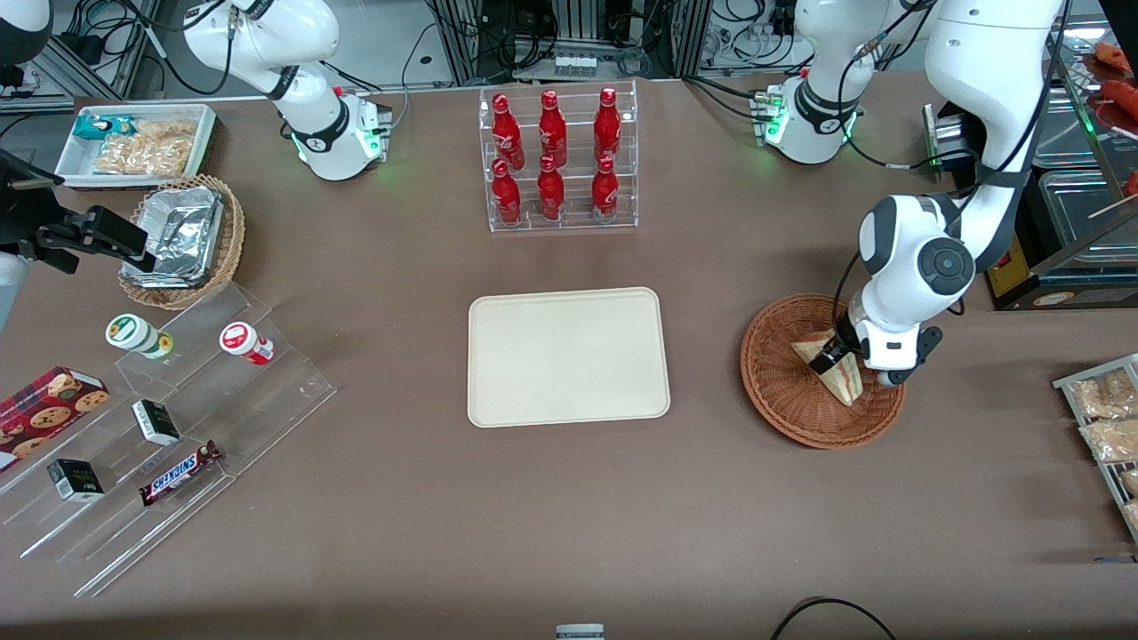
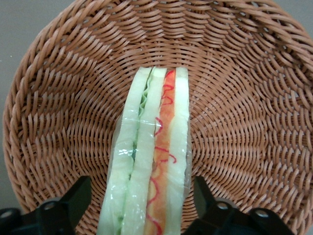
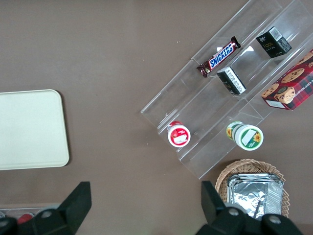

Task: Place sandwich from basket to tray
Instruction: 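Close the left gripper on the sandwich and lift it, then carry the sandwich with the left gripper over the cream tray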

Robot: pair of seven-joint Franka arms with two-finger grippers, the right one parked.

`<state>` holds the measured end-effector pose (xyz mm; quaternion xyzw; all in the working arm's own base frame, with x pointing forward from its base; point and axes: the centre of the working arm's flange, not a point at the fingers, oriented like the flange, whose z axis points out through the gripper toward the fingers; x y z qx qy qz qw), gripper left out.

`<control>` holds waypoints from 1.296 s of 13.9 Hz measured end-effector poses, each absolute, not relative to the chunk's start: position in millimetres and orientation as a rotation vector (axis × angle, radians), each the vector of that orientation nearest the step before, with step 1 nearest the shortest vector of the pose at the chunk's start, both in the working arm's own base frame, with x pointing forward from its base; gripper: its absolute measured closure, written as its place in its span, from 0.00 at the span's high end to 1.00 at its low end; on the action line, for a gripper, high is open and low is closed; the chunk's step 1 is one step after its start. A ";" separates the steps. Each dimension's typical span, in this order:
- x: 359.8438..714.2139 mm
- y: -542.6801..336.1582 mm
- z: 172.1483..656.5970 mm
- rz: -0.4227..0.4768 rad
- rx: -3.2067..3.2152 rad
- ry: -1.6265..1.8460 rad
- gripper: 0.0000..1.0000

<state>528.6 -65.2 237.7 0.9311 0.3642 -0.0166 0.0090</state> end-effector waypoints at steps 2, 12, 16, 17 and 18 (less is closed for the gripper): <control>530.6 -66.6 240.2 -0.046 2.908 1.133 0.65; 556.8 -158.9 317.6 -0.228 3.128 0.343 0.18; 549.2 -245.9 305.6 -0.230 3.143 0.246 0.15; 549.9 -267.1 304.9 -0.230 3.145 0.238 0.15; 550.3 -289.5 304.4 -0.243 3.149 0.234 0.15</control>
